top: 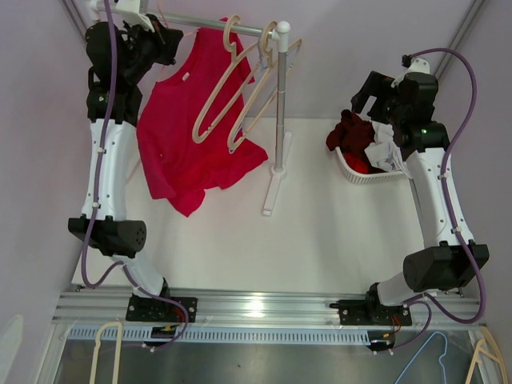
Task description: Remove the t-shirt from the hanger
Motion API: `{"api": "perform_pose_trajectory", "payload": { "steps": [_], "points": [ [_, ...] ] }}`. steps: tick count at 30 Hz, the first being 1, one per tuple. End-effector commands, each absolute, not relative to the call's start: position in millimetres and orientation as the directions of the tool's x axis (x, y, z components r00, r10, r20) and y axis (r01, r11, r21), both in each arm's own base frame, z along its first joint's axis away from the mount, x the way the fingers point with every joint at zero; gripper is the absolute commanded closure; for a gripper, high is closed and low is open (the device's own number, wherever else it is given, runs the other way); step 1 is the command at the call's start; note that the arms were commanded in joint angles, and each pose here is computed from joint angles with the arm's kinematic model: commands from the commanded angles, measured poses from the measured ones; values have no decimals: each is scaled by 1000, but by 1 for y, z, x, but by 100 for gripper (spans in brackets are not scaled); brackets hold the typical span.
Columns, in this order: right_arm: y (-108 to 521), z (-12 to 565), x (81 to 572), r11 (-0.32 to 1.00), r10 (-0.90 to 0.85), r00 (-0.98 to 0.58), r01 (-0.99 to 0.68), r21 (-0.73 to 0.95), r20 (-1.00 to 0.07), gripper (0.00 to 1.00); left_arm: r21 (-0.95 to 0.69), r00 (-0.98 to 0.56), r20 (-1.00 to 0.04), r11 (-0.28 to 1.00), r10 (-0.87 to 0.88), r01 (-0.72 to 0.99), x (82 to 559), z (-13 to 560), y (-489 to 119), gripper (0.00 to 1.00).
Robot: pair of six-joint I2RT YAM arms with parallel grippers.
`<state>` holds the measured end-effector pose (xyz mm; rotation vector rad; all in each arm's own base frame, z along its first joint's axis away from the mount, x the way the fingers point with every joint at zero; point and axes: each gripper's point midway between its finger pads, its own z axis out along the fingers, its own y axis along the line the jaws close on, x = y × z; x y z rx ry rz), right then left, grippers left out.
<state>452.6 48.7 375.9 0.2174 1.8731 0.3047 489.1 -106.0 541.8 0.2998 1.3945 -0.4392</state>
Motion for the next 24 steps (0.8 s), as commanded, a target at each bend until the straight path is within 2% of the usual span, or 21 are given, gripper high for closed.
{"api": "perform_pose_trajectory", "payload": {
  "steps": [1,6,7,13,17,20,24],
  "points": [
    [58,403,438,947,294,-270,-46,317,-917,1,-63,189,-973,937,-135,343,465,573,-102,99],
    [99,395,422,943,263,-295,-123,309,-919,1,-129,181,-972,985,-148,116,453,577,-82,99],
    [120,395,414,935,247,-303,-175,309,-920,1,-145,171,-974,989,-149,34,446,574,-72,99],
    [191,397,358,877,164,-281,-397,270,-946,1,-198,130,-976,965,-177,-175,411,552,-46,99],
    [263,397,299,759,83,-250,-611,223,-965,1,-200,117,-978,931,-172,-306,380,532,-27,99],
    [291,392,275,696,62,-228,-688,206,-972,1,-218,100,-976,896,-194,-387,361,518,-14,99],
    [344,386,226,507,37,-211,-839,200,-977,0,-213,74,-977,872,-201,-440,333,513,-4,99]
  ]
}}
